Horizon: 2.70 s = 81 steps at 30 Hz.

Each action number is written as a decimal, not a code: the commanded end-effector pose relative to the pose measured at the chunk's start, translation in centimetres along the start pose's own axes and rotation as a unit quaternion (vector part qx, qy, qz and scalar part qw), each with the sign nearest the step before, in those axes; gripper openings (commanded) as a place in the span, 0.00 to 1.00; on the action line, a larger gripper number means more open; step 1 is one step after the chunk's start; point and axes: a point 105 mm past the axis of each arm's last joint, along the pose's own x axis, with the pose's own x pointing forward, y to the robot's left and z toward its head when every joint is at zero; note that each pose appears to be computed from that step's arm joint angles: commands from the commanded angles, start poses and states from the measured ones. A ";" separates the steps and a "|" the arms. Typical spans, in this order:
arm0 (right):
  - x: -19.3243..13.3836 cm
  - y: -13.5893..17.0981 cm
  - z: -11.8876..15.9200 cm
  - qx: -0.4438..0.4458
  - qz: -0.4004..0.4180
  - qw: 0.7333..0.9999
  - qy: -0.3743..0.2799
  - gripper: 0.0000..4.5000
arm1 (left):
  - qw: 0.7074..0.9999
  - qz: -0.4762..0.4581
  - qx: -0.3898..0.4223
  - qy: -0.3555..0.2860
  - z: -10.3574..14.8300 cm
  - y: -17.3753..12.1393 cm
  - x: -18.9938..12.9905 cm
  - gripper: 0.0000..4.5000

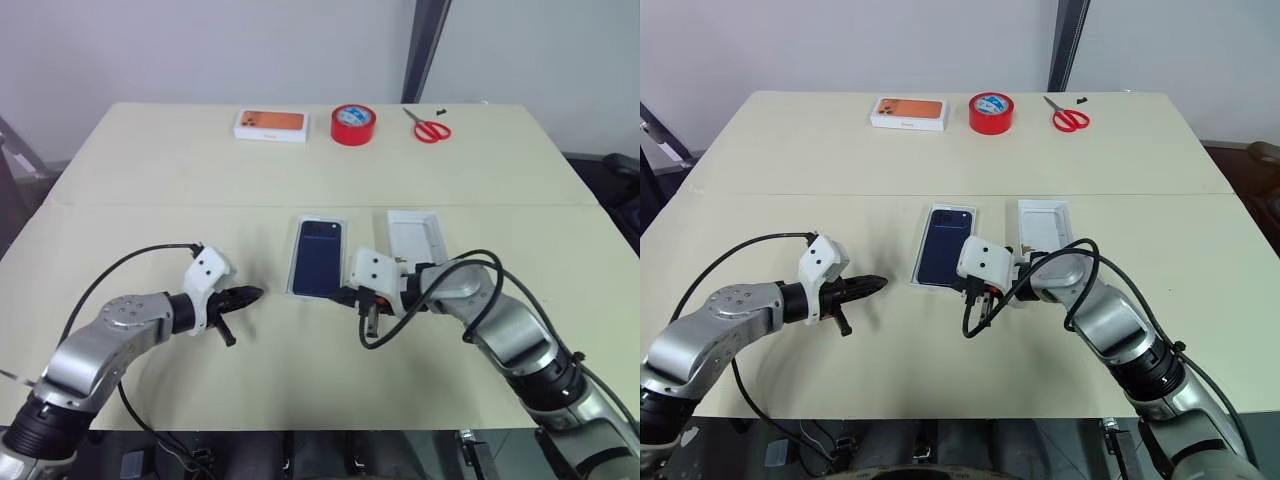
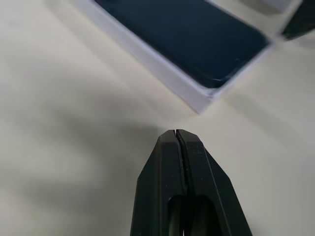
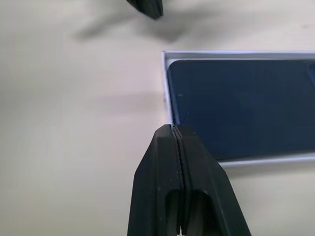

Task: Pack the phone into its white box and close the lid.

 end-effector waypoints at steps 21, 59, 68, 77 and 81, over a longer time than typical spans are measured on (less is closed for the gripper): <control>1.0 -1.9 0.7 0.054 -0.038 0.998 -0.023 0.00 | 0.999 -0.012 0.019 -0.027 1.0 -0.9 -0.5 0.01; 1.8 -2.6 -0.4 0.168 -0.052 0.984 -0.033 0.00 | 0.999 -0.006 0.019 -0.031 1.1 -0.9 -0.3 0.01; 1.0 -2.7 0.8 0.168 -0.051 0.983 -0.061 0.00 | 0.998 0.027 0.007 -0.051 1.7 0.4 -0.3 0.01; -1.3 -5.8 1.6 0.122 -0.113 0.985 -0.041 0.00 | 0.992 0.121 -0.036 -0.033 2.4 5.1 1.3 0.01; -0.7 -6.7 0.7 0.091 -0.138 0.986 0.001 0.00 | 0.994 0.102 -0.025 -0.011 2.2 5.0 3.1 0.01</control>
